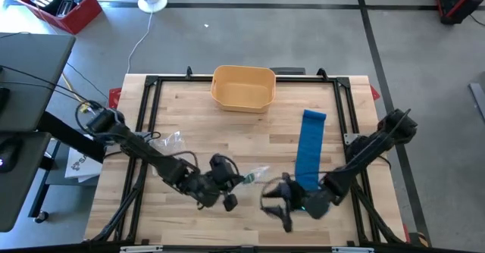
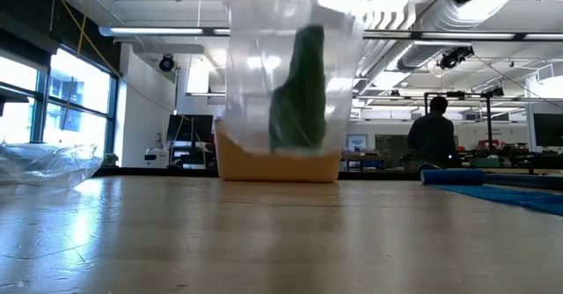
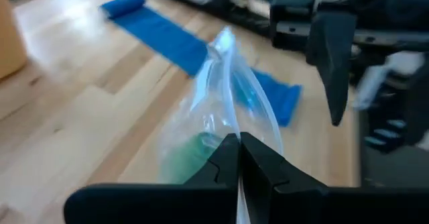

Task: Roll bandage
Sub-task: Put the green bandage to the transparent zip bag

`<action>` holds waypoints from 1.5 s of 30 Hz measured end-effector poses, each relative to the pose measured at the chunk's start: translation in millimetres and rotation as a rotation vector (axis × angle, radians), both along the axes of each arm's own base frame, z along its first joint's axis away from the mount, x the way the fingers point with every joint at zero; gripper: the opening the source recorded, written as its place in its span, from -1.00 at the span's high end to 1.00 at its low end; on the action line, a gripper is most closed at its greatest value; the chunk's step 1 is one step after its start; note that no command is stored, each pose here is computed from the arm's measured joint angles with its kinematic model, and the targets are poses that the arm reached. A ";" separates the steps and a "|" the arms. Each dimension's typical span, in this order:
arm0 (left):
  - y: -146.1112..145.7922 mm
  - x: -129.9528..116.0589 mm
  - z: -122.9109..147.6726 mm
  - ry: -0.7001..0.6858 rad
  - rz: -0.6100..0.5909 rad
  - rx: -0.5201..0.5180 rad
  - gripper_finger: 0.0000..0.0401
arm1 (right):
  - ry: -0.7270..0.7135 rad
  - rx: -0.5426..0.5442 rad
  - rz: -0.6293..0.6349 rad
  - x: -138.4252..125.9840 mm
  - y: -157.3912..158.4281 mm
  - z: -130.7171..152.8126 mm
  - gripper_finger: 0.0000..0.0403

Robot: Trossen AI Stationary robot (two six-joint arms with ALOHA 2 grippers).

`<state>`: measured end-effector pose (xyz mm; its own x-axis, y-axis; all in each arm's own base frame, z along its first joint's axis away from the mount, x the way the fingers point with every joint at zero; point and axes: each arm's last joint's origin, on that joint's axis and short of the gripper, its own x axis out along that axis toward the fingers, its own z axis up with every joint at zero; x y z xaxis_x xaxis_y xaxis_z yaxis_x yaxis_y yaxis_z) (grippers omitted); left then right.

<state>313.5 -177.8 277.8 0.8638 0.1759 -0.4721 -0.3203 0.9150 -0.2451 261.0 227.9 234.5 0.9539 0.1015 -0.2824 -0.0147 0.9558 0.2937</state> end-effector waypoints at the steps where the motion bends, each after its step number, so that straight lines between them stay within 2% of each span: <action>1: 1.1 -3.0 3.7 0.011 -0.024 0.002 1.00 | -0.022 -0.049 0.027 -4.6 4.7 2.5 0.07; 4: 6.9 -6.6 -1.3 0.108 -0.076 0.061 1.00 | -0.074 -0.186 0.022 -17.1 16.4 5.4 0.07; 8: 10.2 -4.3 -8.3 0.160 -0.103 0.082 1.00 | -0.087 -0.316 -0.164 -29.6 19.6 3.4 0.07; 11: 7.5 -4.3 -8.8 0.174 -0.163 0.098 1.00 | -0.015 -0.368 -0.215 -32.6 13.7 -7.7 0.07; 15: 2.9 -6.2 -9.6 0.188 -0.220 0.101 1.00 | 0.084 -0.406 -0.264 -22.8 1.3 -28.3 0.07; 20: -2.9 -9.4 -9.6 0.187 -0.245 0.106 1.00 | 0.135 -0.414 -0.170 2.0 -13.5 -33.0 0.07; 25: -6.2 -11.4 -9.6 0.186 -0.255 0.110 1.00 | 0.100 -0.446 -0.103 18.9 -24.4 -27.1 0.12; 27: -6.9 -11.9 -9.6 0.186 -0.257 0.110 1.00 | 0.092 -0.419 -0.066 22.7 -26.2 -25.8 0.24; 30: -7.0 -11.8 -9.4 0.184 -0.262 0.120 1.00 | 0.072 -0.353 -0.013 24.9 -24.6 -23.2 0.54; 32: -6.6 -11.3 -9.0 0.179 -0.261 0.136 1.00 | 0.077 -0.353 -0.002 24.1 -23.5 -23.7 0.81; 34: -5.4 -9.4 -7.8 0.167 -0.269 0.158 0.98 | 0.068 -0.380 0.001 21.0 -19.6 -23.3 0.93; 39: 4.3 -2.2 -5.9 0.164 -0.300 0.252 0.72 | 0.044 -0.350 -0.117 14.1 -13.9 -22.1 0.90; 45: 26.7 2.0 -4.7 0.233 -0.328 0.398 0.32 | 0.040 -0.312 -0.178 8.4 -9.8 -22.9 0.96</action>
